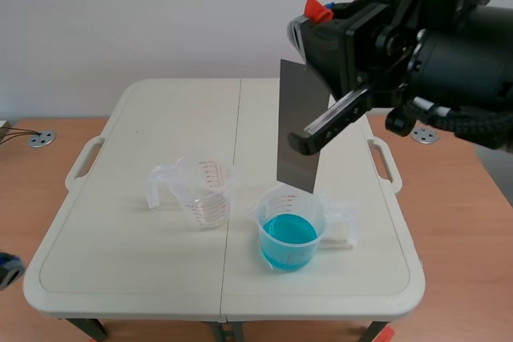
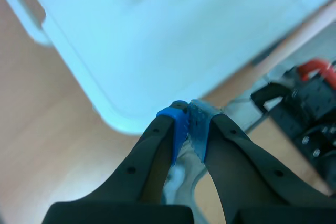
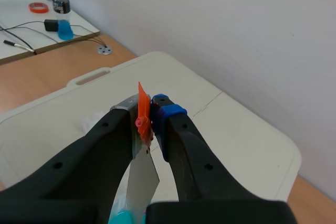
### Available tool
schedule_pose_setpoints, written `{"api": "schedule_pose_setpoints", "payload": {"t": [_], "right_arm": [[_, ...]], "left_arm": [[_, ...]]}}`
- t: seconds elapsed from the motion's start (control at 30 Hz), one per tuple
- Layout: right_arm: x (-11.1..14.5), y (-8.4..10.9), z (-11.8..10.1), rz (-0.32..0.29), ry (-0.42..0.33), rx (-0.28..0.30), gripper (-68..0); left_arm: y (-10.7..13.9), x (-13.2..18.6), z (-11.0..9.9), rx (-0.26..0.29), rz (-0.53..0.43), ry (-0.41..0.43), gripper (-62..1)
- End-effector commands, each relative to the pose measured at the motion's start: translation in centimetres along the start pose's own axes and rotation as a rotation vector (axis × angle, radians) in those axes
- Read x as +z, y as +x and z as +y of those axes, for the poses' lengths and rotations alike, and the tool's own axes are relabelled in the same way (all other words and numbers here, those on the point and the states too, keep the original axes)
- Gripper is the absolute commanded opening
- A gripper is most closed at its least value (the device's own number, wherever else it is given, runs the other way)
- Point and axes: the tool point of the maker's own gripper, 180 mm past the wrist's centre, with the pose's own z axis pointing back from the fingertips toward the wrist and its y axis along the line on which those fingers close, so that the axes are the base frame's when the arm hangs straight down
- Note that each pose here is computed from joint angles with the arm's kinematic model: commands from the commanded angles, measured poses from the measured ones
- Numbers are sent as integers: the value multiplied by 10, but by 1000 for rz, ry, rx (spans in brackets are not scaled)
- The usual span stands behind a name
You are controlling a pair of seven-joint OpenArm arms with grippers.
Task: Hold the metal plate by the orange handle, dip it into the blue solution, take it out and point at it, then put the plate back in the beaker on the left.
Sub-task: 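Move the plate over the blue solution, then point at the plate with the left hand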
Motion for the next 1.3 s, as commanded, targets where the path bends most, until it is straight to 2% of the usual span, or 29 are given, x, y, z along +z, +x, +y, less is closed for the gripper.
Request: {"api": "schedule_pose_setpoints", "payload": {"t": [0.0, 0.17, 0.3, 0.57, 0.67, 0.9, 1.03, 1.27], "right_arm": [[1, 13, 0, -46, 3, 12, -661], [3, 13, 0, -49, 17, 38, -660], [4, 14, 1, -57, 30, 57, -660], [4, 14, 0, -54, 30, 59, -660], [4, 14, 0, -55, 30, 59, -660], [4, 14, 0, -54, 30, 59, -660], [4, 13, 0, -49, 29, 61, -660], [4, 13, 0, -49, 29, 61, -660]], "left_arm": [[17, -2, 0, -13, -50, -28, -591], [51, -3, -6, -52, -146, -150, -591], [74, -3, -10, -93, -212, -216, -591], [99, -18, -37, -153, -285, -346, -590], [103, -29, -43, -160, -287, -370, -591], [116, -59, -43, -133, -311, -384, -591], [120, -77, -43, -150, -309, -378, -591], [127, -103, -47, -147, -311, -388, -591]]}}
